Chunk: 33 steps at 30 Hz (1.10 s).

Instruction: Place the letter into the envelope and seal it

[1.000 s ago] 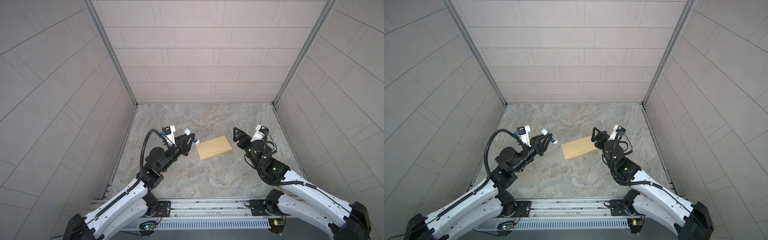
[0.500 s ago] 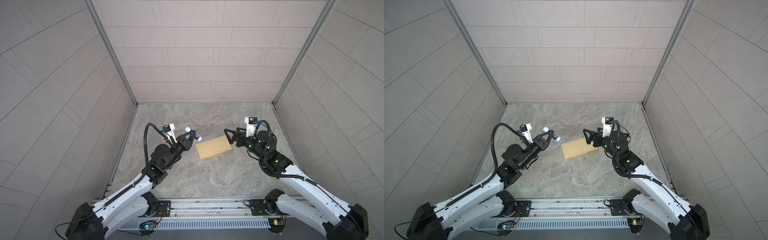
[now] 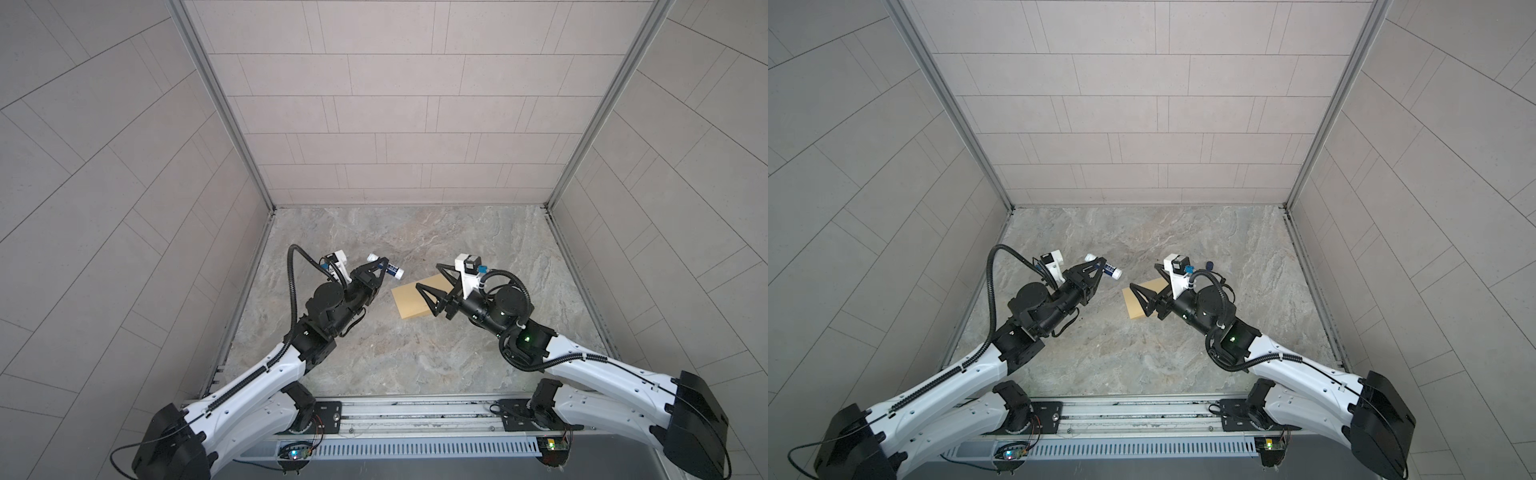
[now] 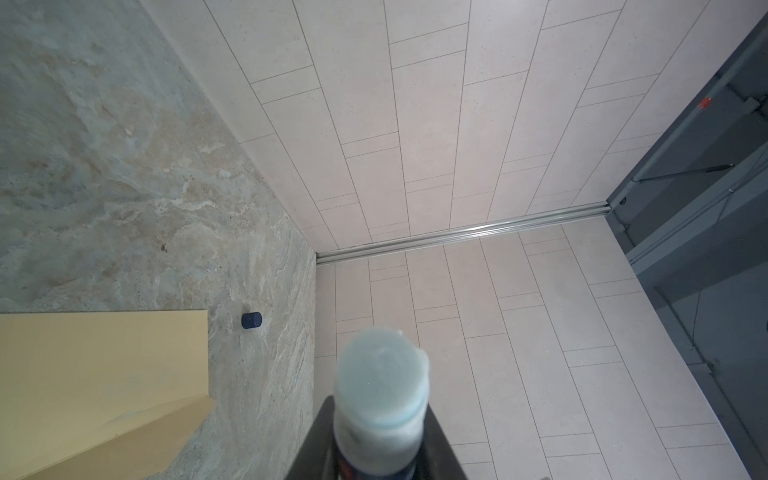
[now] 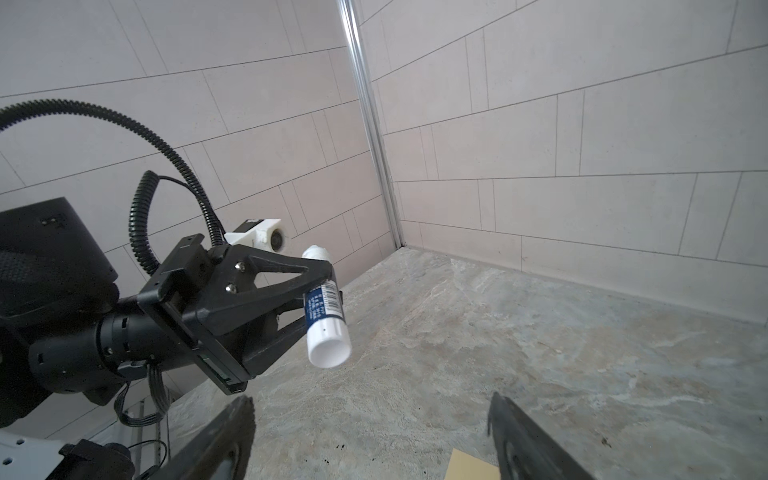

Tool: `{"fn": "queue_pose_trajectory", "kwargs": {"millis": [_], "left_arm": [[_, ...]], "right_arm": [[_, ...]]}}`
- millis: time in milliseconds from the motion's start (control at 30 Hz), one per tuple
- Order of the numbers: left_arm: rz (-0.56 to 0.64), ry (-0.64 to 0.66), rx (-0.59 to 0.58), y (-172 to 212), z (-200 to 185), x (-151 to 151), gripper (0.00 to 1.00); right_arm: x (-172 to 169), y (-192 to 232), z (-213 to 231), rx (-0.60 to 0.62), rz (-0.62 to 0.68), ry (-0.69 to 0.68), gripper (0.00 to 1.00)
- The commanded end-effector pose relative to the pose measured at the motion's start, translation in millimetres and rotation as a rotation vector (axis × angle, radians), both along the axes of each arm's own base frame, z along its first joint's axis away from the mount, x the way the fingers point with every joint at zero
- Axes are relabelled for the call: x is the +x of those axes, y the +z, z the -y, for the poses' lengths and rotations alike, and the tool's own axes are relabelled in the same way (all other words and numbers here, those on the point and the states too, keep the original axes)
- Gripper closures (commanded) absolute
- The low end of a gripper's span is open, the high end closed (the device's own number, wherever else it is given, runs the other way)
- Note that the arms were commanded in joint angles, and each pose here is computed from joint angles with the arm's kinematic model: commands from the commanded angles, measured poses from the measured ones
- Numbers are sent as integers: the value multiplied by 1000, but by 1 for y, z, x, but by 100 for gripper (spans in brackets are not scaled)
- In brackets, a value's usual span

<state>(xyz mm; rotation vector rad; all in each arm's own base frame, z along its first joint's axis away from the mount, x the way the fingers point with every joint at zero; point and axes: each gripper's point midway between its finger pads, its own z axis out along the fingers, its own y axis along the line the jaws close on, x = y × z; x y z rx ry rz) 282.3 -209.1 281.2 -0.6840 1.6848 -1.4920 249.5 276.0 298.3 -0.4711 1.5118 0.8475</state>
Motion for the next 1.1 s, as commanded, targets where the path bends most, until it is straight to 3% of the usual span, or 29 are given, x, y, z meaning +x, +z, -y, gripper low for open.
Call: {"fn": "queue_pose_trajectory", "kwargs": {"millis": [0, 300, 1067], "left_arm": [[16, -20, -68, 25, 2, -3, 100], [13, -45, -76, 30, 5, -7, 100], [12, -78, -105, 39, 6, -14, 100]], "right_arm": [[0, 24, -12, -36, 145, -5, 13], [2, 26, -42, -107, 237, 21, 29], [20, 22, -73, -124, 264, 34, 55]]}}
